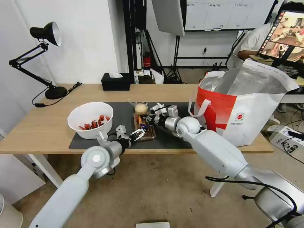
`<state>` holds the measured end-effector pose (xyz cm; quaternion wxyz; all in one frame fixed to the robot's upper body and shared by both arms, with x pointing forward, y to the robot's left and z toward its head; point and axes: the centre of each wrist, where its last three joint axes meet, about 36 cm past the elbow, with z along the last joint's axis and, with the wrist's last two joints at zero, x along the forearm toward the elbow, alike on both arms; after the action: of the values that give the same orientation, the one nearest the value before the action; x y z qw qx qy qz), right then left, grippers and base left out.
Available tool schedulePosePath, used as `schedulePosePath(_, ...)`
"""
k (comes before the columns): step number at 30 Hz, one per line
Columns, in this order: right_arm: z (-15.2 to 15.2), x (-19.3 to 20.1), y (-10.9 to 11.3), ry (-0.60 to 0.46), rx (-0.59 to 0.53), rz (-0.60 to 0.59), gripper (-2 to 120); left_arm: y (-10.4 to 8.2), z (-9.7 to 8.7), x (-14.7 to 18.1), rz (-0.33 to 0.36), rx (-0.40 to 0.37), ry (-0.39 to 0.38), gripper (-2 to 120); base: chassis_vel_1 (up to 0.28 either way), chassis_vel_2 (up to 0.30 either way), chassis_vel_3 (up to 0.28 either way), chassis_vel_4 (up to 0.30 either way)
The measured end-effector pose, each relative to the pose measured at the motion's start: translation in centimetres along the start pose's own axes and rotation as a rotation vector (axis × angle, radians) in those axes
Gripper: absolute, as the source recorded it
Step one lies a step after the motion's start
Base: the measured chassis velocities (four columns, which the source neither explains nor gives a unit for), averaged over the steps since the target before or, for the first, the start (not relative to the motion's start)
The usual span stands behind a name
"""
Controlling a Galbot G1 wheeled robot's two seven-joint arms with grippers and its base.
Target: Pick up the trash from the table and place it into the takeout bag.
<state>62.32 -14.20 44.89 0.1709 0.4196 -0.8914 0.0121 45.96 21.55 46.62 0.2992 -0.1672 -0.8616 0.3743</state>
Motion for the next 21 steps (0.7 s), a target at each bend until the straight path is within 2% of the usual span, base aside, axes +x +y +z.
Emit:
schedulePosePath(2,-0.1,-0.1,0.2,-0.003,0.001,-0.003,0,0.1,0.0,0.0,-0.004,0.001,-0.005,60,0.0,0.0,0.0,0.0)
schedulePosePath(3,-0.1,-0.1,0.2,-0.003,0.001,-0.003,0,0.1,0.0,0.0,-0.004,0.001,-0.005,60,0.0,0.0,0.0,0.0)
schedulePosePath(5,-0.2,-0.1,0.3,-0.004,0.002,-0.006,0,0.3,0.1,0.1,-0.009,0.004,-0.006,50,0.0,0.0,0.0,0.0)
schedulePosePath(6,-0.2,-0.1,0.3,-0.004,0.002,-0.006,0,0.3,0.1,0.1,-0.009,0.004,-0.006,50,0.0,0.0,0.0,0.0)
schedulePosePath(8,-0.2,0.0,0.4,-0.004,0.004,-0.007,0,0.4,0.2,0.1,-0.012,0.005,-0.007,41,0.0,0.0,0.0,0.0)
schedulePosePath(9,-0.2,0.0,0.4,-0.004,0.004,-0.007,0,0.4,0.2,0.1,-0.012,0.005,-0.007,41,0.0,0.0,0.0,0.0)
schedulePosePath(11,-0.1,0.2,0.4,-0.002,0.004,-0.007,0,0.6,0.4,0.1,-0.02,0.009,-0.011,30,0.0,0.0,0.0,0.0)
schedulePosePath(13,-0.1,0.2,0.4,-0.002,0.004,-0.007,0,0.7,0.4,0.1,-0.02,0.009,-0.012,28,0.0,0.0,0.0,0.0)
schedulePosePath(14,-0.1,0.3,0.5,-0.003,0.005,-0.008,0,0.7,0.5,0.1,-0.022,0.012,-0.013,19,0.0,0.0,0.0,0.0)
schedulePosePath(15,-0.1,0.4,0.5,-0.004,0.006,-0.009,0,0.8,0.5,0.0,-0.022,0.013,-0.014,17,0.0,0.0,0.0,0.0)
schedulePosePath(16,-0.1,0.6,0.5,-0.006,0.008,-0.01,0,0.7,0.6,0.0,-0.022,0.013,-0.014,10,0.0,0.0,0.0,0.0)
schedulePosePath(17,-0.1,0.6,0.5,-0.006,0.008,-0.01,0,0.7,0.6,0.0,-0.022,0.013,-0.014,10,0.0,0.0,0.0,0.0)
schedulePosePath(19,-0.3,0.8,0.6,-0.013,0.008,-0.011,0,0.7,0.6,0.0,-0.019,0.013,-0.018,1,0.0,0.0,0.0,0.0)
schedulePosePath(21,-0.5,1.1,0.6,-0.02,0.008,-0.012,0,0.6,0.5,0.1,-0.017,0.013,-0.02,0,0.0,0.0,0.0,0.0)
